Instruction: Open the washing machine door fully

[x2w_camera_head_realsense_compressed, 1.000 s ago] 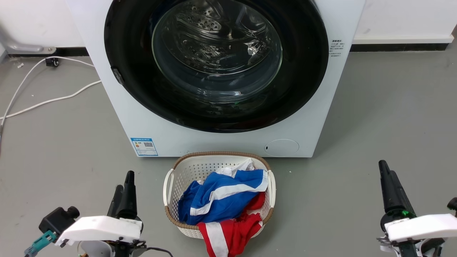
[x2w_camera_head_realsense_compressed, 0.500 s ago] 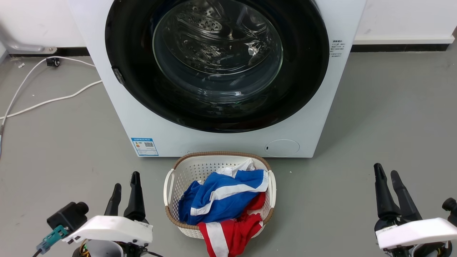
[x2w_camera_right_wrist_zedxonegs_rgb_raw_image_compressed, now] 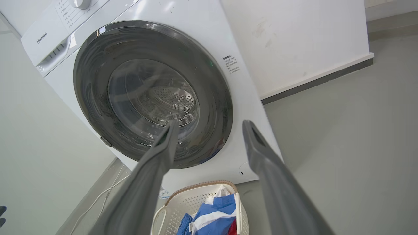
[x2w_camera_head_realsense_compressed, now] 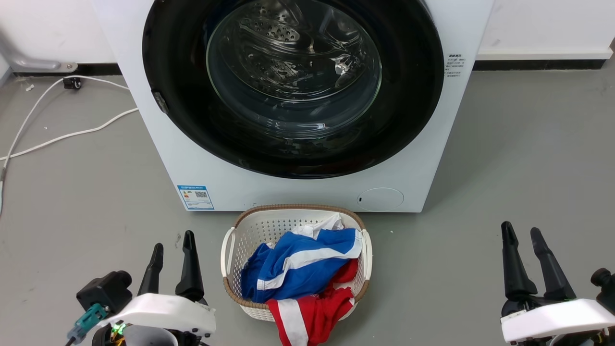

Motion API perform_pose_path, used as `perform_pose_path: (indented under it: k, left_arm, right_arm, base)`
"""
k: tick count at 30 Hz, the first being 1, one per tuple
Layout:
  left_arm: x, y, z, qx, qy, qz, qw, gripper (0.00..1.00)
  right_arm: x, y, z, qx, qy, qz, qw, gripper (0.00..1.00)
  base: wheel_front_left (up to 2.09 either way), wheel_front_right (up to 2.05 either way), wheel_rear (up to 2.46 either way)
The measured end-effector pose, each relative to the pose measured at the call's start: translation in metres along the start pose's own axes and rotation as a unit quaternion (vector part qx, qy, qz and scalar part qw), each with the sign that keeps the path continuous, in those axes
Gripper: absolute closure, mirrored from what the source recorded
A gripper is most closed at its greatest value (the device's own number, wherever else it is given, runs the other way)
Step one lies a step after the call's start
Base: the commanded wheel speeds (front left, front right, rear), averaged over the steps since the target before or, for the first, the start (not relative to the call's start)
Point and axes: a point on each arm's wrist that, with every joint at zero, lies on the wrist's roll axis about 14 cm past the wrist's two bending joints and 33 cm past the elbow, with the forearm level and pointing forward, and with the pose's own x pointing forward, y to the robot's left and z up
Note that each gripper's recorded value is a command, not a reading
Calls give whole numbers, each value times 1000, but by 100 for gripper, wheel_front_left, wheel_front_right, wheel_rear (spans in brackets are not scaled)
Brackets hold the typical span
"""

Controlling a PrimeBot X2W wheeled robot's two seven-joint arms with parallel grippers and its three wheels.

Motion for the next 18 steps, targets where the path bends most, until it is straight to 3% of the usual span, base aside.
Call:
perform_pose_path:
  k: [18]
  left_arm:
    - [-7,-11,5,85,-31,-22,996,0]
  right_arm:
    - [-6,11,7,-91,-18,23,995,0]
  base:
    - [0,0,0]
